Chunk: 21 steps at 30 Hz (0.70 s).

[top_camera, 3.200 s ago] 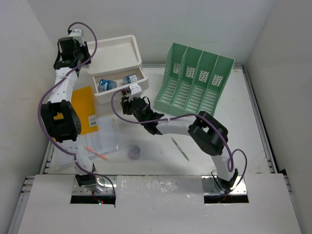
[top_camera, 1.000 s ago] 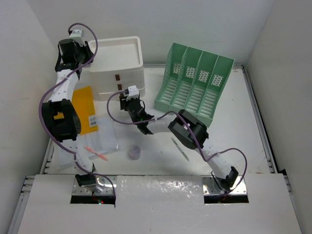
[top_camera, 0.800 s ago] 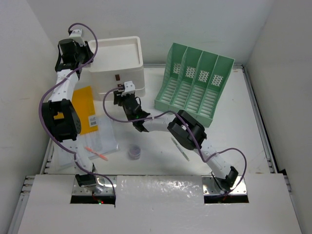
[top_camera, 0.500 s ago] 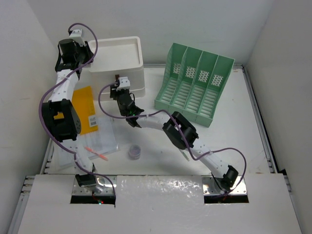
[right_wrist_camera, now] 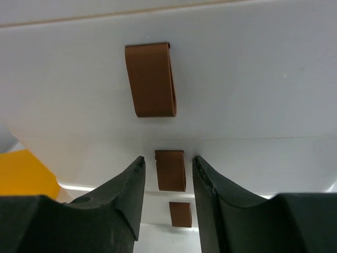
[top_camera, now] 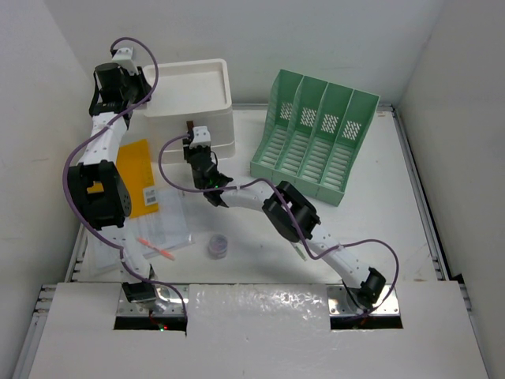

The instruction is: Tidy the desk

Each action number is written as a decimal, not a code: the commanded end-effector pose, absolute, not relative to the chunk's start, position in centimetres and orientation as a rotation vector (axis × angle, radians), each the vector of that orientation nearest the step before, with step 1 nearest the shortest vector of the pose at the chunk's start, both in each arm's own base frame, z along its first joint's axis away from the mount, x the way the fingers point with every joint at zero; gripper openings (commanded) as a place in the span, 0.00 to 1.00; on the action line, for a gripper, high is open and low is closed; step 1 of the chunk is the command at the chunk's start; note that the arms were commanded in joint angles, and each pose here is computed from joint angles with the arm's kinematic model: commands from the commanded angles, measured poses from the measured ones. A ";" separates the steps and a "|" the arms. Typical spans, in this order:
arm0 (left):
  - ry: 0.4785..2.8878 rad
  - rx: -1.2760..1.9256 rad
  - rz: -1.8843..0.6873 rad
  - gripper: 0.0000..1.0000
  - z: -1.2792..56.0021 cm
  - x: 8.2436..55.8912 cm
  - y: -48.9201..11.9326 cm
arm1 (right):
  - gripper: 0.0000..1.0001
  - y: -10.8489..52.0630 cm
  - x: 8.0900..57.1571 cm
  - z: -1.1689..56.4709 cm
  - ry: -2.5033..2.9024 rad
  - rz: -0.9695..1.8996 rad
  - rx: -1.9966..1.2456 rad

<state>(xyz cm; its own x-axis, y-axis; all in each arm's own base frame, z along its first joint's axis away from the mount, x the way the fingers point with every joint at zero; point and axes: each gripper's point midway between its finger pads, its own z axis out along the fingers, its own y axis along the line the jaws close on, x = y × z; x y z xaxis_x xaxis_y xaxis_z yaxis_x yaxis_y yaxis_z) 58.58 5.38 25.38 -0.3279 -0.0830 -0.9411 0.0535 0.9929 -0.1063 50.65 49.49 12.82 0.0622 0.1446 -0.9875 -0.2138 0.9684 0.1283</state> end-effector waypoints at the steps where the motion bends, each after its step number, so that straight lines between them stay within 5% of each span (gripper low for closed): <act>1: 2.138 0.043 -0.405 0.00 19.5 54.7 -0.7 | 0.41 48.8 51.6 13.9 1.469 0.274 -0.003; 5: 2.136 0.045 -0.408 0.00 19.6 54.7 -0.7 | 0.34 48.6 52.0 13.6 1.466 0.269 0.000; 9: 2.137 0.045 -0.408 0.00 19.5 54.7 -0.7 | 0.02 48.5 52.6 14.2 1.455 0.287 -0.003; 21: 2.138 0.034 -0.388 0.00 19.3 55.0 -0.4 | 0.00 49.5 46.4 15.7 1.395 0.518 -0.130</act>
<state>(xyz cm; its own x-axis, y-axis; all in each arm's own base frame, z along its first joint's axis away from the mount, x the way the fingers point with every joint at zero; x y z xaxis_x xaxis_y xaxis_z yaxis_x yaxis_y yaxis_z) 58.54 5.13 25.44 -0.3281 -0.0866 -0.9407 0.0642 0.9914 -0.1137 48.74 48.84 11.32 0.0355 0.1692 -0.9849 -0.3500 0.9252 0.1463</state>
